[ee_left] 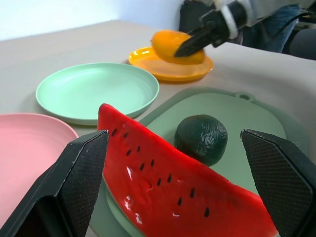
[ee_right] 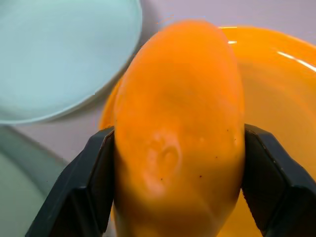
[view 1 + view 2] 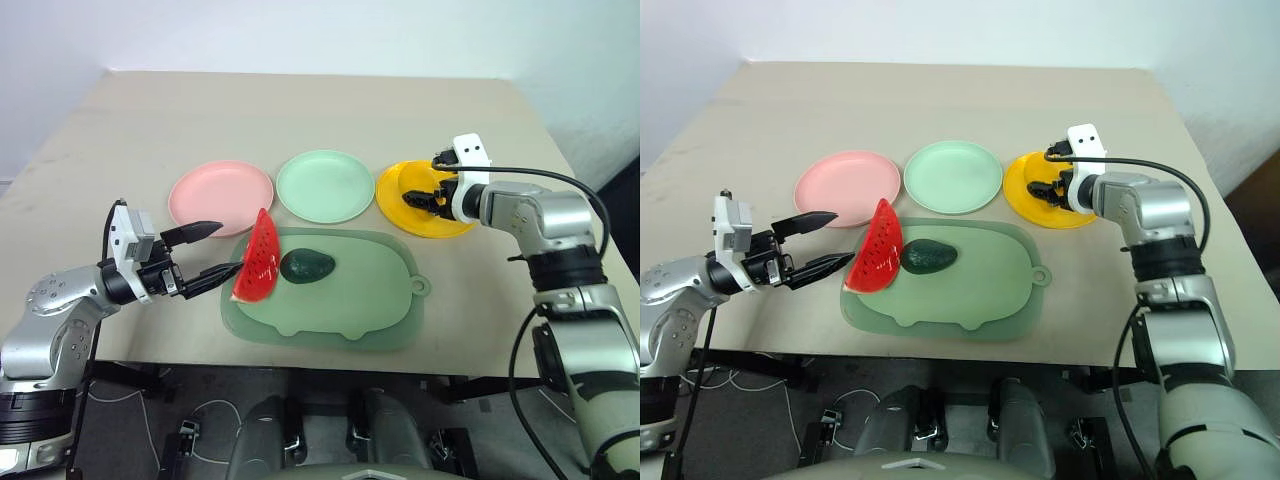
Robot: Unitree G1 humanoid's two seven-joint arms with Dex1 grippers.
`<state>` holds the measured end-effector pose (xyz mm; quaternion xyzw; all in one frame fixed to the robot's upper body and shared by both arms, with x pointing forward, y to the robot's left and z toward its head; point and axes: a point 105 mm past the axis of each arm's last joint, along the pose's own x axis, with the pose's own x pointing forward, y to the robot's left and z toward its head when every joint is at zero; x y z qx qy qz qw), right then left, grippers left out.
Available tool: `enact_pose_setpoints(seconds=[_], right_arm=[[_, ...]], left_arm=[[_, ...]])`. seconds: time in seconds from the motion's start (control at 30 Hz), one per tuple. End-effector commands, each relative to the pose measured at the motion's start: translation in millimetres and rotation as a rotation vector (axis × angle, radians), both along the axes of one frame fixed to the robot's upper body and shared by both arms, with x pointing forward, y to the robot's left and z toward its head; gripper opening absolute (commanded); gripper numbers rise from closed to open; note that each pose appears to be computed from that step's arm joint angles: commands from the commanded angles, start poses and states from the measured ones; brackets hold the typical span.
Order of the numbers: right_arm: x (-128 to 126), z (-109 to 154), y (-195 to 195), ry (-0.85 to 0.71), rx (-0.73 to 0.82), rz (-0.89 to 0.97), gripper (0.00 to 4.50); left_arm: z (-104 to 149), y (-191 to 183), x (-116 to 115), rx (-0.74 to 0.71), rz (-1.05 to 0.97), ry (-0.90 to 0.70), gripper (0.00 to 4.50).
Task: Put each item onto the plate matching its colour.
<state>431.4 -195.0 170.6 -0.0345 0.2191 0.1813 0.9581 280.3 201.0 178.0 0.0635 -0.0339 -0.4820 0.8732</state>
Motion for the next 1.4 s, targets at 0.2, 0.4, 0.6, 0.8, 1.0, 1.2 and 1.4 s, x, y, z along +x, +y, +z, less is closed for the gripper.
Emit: enact_pose_setpoints(seconds=[0.2, 0.4, 0.6, 0.8, 1.0, 1.2, 1.4], right_arm=[[17.9, 14.0, -7.8, -0.034, -0.045, -0.009, 4.48], [8.7, 38.8, -11.0, -0.118, -0.04, 0.061, 4.48], [-51.6, 69.9, 19.0, -0.272, -0.003, 0.352, 4.48], [-105.3, 64.2, 69.6, -0.272, 0.097, 0.61, 4.48], [-128.3, 48.3, 116.8, -0.228, 0.156, 0.823, 4.48], [-127.7, 47.1, 135.0, -0.213, 0.177, 0.932, 4.48], [-122.0, 28.5, 156.0, -0.163, 0.158, 1.026, 4.48]], left_arm=[[14.1, 2.8, -6.2, 0.001, 0.019, -0.052, 4.5], [15.9, 5.0, -7.7, 0.001, 0.033, -0.052, 4.5], [17.3, 6.4, -7.3, -0.002, 0.041, -0.052, 4.5], [16.9, 6.4, -5.0, -0.007, 0.041, -0.051, 4.5], [16.0, 5.6, -3.1, -0.012, 0.035, -0.047, 4.5], [15.1, 6.2, -3.7, -0.011, 0.038, -0.047, 4.5], [14.4, 6.7, -7.4, -0.012, 0.045, -0.048, 4.5]])
